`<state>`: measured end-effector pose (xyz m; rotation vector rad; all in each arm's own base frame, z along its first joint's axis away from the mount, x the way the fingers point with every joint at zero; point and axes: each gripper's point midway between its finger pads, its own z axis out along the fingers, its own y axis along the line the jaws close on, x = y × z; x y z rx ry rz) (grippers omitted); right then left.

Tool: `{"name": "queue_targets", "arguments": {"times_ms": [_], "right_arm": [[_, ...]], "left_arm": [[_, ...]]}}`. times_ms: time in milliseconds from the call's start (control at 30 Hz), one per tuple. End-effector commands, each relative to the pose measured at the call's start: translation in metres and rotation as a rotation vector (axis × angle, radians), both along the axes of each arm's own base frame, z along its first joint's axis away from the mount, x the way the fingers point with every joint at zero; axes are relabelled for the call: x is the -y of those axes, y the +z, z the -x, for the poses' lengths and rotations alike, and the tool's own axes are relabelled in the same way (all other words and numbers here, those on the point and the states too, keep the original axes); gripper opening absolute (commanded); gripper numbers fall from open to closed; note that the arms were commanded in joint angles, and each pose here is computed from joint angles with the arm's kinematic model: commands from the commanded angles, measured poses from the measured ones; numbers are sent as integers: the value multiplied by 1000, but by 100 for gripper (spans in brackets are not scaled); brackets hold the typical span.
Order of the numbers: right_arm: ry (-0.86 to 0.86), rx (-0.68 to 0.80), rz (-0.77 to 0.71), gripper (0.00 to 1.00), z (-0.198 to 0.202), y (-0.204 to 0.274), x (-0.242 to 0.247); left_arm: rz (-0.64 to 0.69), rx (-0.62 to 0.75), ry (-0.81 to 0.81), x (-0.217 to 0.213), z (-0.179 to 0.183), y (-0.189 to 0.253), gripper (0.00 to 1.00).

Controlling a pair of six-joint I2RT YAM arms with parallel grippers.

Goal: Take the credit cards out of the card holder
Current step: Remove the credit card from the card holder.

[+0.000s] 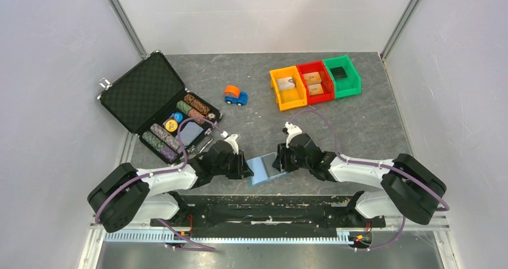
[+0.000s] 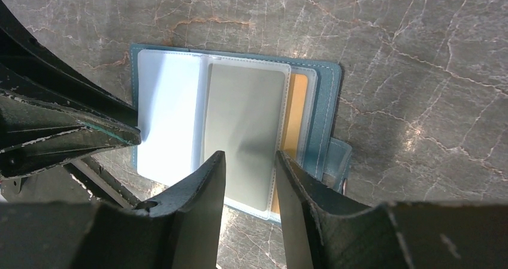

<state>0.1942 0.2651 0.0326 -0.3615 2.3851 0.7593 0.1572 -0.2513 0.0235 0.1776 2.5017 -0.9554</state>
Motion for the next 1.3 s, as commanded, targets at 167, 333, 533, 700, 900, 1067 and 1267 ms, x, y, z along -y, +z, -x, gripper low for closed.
{"name": "queue_targets", "arguments": {"times_ms": [167, 333, 533, 700, 900, 1067, 1267], "right_arm": [[23, 19, -96, 39, -6, 18, -14], [60, -13, -223, 38, 5, 29, -25], [85, -16, -270, 38, 8, 38, -31], [101, -13, -319, 38, 12, 50, -35], [130, 4, -327, 38, 14, 57, -37], [146, -14, -345, 38, 17, 58, -42], [199, -42, -365, 39, 27, 60, -60]], "left_arm": [[24, -16, 5, 3, 2, 2, 32], [26, -15, 7, 3, 2, 2, 32], [30, -16, 6, 3, 3, 3, 32], [34, -13, 12, 2, 3, 4, 32], [38, -16, 11, 3, 3, 5, 32], [48, -14, 17, 4, 2, 9, 31], [28, 32, 99, -9, -7, 24, 33]]}}
